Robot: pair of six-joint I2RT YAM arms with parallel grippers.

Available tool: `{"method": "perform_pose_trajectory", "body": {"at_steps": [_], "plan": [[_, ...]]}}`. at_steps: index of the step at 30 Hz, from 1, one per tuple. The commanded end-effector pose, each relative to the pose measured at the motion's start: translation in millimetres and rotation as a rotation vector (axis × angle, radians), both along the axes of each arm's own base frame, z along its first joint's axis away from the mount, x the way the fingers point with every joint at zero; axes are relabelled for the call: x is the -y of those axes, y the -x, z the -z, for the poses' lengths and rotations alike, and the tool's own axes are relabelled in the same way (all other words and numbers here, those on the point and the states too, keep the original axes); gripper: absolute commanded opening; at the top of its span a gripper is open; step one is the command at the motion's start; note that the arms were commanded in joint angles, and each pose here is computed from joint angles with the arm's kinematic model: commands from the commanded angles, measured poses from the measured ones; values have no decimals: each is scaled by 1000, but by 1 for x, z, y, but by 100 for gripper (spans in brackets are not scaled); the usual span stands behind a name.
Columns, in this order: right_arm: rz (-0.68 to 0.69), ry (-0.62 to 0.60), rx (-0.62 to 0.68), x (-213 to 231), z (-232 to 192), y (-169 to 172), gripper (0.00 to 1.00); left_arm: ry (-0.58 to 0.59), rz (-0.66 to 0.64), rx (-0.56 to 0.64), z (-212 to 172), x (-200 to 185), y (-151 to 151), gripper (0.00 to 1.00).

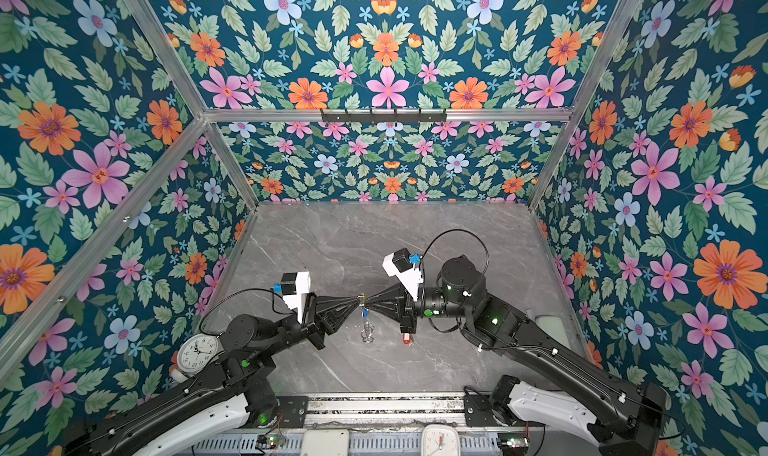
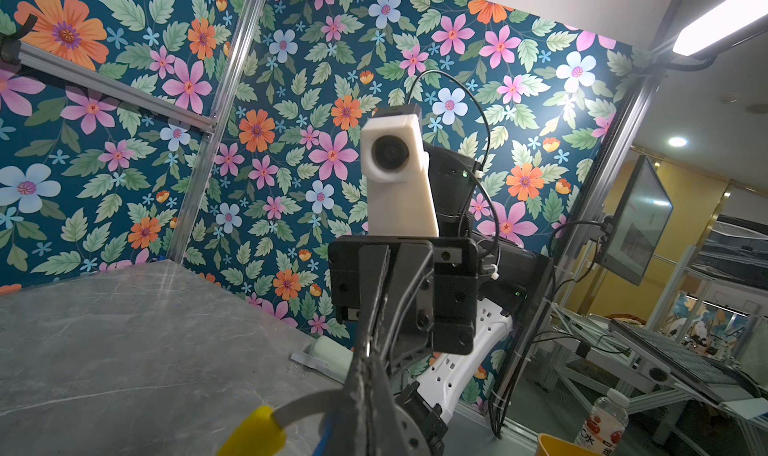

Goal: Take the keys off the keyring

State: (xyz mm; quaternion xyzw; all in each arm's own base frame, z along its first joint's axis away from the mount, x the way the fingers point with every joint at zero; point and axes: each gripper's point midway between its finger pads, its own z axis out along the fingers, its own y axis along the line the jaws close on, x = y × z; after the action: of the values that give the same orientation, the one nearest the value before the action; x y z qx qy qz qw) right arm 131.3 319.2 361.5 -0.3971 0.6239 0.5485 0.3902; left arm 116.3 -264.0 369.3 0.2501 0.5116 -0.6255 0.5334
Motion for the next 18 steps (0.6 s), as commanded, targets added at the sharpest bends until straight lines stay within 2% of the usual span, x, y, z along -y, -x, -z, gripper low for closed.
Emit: {"method": "perform_pose_trajectory", "body": {"at_steps": [1,4,6,13,14,16,18], "plan": [[-14,-29,21,-1,-8,2,14,36,10,32,-10,-3,4,0],[-18,-27,19,-2,-7,2,9,36,12,32,-10,-3,4,0],[-20,-23,18,-2,-6,2,1,36,11,29,-10,-2,4,0],[-13,-2,20,0,-3,2,0,26,7,5,-8,-1,1,0],[-11,7,19,0,-3,2,0,16,6,-6,-6,0,0,4],[-11,38,14,3,0,3,0,-5,14,-29,-3,1,0,29],[-18,75,7,6,5,4,0,-32,13,-51,0,1,0,40]]}}
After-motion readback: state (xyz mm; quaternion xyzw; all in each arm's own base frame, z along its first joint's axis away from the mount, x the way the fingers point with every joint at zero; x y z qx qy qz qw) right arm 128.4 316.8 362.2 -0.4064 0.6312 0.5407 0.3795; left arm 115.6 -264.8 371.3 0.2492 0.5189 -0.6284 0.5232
